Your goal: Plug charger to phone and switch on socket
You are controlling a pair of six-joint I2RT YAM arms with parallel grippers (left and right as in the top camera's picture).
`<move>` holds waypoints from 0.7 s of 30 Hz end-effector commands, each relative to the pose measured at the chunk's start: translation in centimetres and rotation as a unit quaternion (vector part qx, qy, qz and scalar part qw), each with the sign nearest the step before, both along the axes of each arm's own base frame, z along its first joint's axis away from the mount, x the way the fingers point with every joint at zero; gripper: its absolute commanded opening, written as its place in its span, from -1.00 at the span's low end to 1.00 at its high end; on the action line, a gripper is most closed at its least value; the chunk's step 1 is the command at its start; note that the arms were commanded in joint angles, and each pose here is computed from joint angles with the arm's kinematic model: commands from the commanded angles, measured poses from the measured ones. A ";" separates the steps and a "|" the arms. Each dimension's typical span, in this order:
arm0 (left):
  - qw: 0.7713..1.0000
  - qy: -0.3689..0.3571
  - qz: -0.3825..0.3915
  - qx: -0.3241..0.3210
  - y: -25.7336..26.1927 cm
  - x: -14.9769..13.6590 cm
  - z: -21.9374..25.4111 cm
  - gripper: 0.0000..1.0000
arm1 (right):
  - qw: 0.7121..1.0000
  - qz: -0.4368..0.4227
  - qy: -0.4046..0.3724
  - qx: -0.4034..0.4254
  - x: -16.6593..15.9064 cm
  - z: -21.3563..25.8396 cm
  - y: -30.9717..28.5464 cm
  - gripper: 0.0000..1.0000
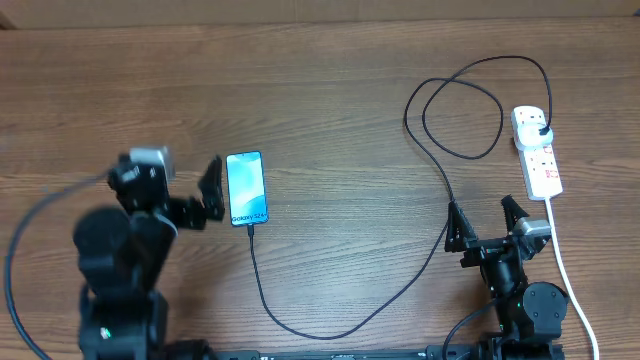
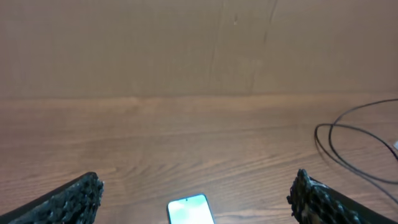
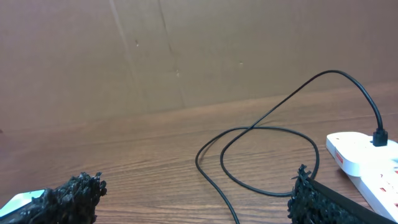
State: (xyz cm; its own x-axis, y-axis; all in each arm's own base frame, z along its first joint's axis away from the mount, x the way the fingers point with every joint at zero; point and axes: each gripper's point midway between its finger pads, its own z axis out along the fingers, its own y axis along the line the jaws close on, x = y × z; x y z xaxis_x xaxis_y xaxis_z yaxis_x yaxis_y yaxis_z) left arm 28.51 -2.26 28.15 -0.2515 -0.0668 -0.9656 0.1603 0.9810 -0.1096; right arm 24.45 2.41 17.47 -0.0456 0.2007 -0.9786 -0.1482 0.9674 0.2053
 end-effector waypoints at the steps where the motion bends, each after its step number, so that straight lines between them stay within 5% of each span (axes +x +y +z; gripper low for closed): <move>1: 1.000 -0.017 0.003 0.004 0.0 -1.2 -2.5 1.00 | 1.000 -0.002 -0.003 -0.001 0.0 -0.2 -0.1 1.00; 21: 0.995 -0.102 0.013 0.010 0.1 -4.1 -9.8 0.99 | 1.000 -0.002 -0.003 -0.001 0.0 -0.2 -0.1 1.00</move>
